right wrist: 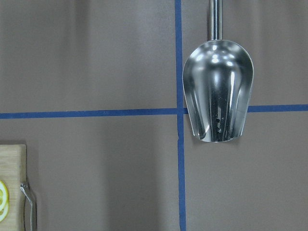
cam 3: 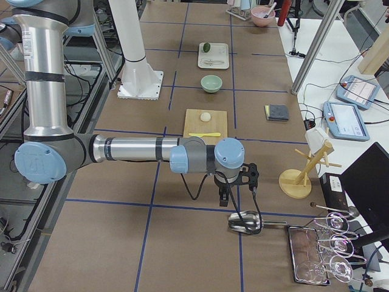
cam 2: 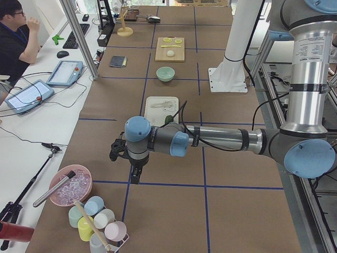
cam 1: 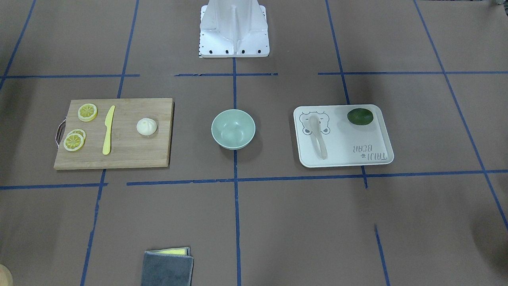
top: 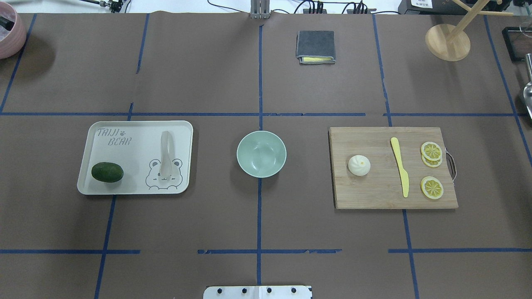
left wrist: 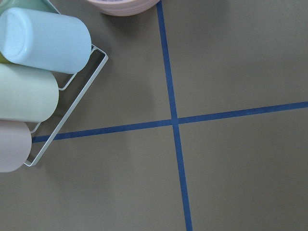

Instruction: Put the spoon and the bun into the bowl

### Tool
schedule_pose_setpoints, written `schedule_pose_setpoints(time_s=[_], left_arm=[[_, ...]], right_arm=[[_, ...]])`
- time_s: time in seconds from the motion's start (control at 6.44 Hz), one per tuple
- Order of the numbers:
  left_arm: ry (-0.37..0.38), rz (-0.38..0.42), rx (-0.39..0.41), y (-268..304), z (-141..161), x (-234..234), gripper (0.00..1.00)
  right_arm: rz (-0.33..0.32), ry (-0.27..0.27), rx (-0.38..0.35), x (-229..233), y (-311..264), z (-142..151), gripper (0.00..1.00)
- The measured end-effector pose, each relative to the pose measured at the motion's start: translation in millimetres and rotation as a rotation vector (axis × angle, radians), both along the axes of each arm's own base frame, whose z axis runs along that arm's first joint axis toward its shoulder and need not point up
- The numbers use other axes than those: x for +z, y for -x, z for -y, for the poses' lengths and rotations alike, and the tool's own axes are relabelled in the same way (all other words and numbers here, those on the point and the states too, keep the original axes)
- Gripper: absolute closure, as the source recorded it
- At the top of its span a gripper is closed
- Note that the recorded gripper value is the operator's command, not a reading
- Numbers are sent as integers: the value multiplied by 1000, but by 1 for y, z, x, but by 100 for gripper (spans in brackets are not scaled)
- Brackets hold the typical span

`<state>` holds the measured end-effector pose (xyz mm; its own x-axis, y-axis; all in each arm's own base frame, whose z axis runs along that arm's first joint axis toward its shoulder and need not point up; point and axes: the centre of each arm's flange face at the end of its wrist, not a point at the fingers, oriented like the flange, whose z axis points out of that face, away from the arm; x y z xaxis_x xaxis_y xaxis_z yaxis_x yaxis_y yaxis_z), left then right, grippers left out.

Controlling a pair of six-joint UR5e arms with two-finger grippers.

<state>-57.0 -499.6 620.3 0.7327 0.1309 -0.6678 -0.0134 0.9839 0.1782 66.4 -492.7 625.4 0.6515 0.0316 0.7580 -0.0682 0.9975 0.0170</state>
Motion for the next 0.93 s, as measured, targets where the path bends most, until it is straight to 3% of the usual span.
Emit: schedule_pose_setpoints(time_s=[0.31,0.62,0.93], left_arm=[[-62,1,-2,0,3,-30,0],[-178,-15,-16,-19,18,-113,0],[-163,-100,-30,-103,12,-197,0]], right_arm=[[-1,-2,1,-2,0,1,0],[1,-4,3,-4,1,3,0],[0,-31,5,-23,3,19,0]])
